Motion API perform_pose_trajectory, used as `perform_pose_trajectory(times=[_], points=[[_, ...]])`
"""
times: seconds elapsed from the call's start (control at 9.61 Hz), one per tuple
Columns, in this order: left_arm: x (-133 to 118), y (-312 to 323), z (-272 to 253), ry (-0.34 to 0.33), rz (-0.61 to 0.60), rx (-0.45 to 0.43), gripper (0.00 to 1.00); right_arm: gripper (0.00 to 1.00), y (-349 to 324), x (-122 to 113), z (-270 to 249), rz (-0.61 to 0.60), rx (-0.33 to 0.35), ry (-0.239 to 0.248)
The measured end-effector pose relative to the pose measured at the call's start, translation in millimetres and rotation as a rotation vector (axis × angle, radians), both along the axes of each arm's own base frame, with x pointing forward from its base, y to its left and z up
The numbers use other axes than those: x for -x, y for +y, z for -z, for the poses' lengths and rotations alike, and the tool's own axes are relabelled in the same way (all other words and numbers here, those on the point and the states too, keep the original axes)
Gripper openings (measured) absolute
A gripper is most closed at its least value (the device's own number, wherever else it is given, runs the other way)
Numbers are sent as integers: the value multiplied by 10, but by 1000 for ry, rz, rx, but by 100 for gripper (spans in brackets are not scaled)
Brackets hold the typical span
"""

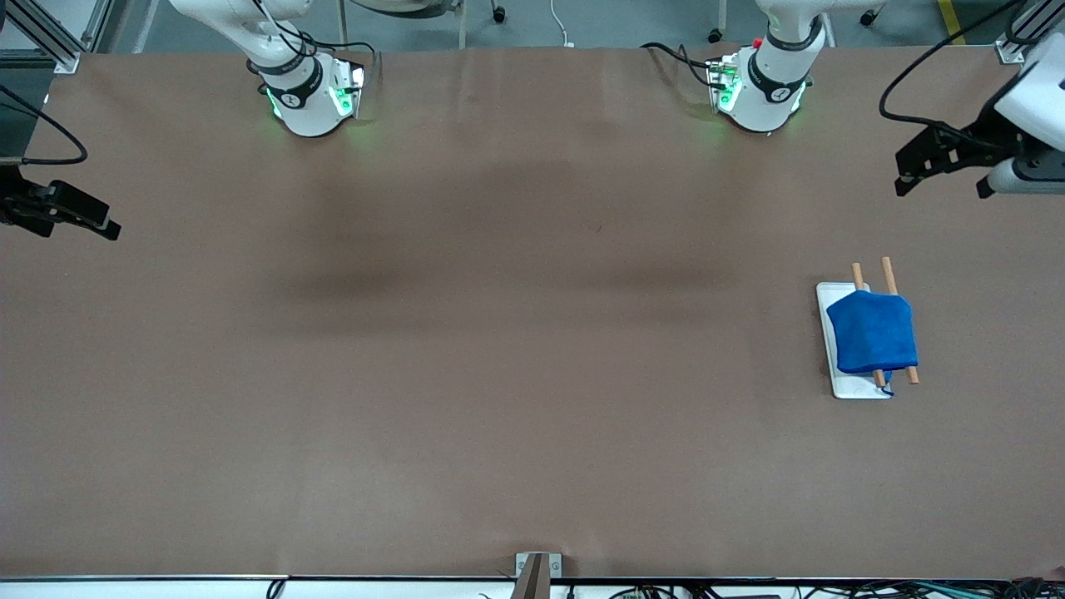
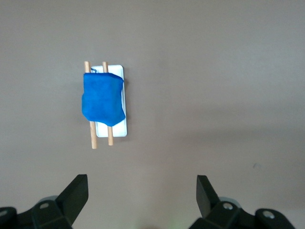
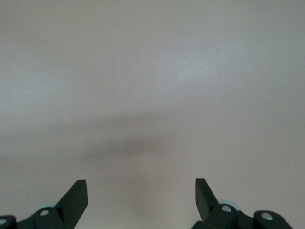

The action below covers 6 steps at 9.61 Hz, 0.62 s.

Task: Right arm passes towel to left arm to hang

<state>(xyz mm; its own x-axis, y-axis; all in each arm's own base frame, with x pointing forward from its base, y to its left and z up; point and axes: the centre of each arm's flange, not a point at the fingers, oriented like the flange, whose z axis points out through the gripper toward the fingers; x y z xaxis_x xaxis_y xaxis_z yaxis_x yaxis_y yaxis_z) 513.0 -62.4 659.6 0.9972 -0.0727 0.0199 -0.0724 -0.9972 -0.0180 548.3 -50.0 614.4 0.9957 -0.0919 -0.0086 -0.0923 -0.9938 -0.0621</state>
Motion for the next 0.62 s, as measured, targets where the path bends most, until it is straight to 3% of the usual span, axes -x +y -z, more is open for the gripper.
perform_pose_trajectory(times=[0.21,0.62], points=[[118,-31,-1,3,7,-2,100,100,0,-1,0,0,0,-1],[104,59,-1,2,-2,1,100,100,0,-1,0,0,0,-1]])
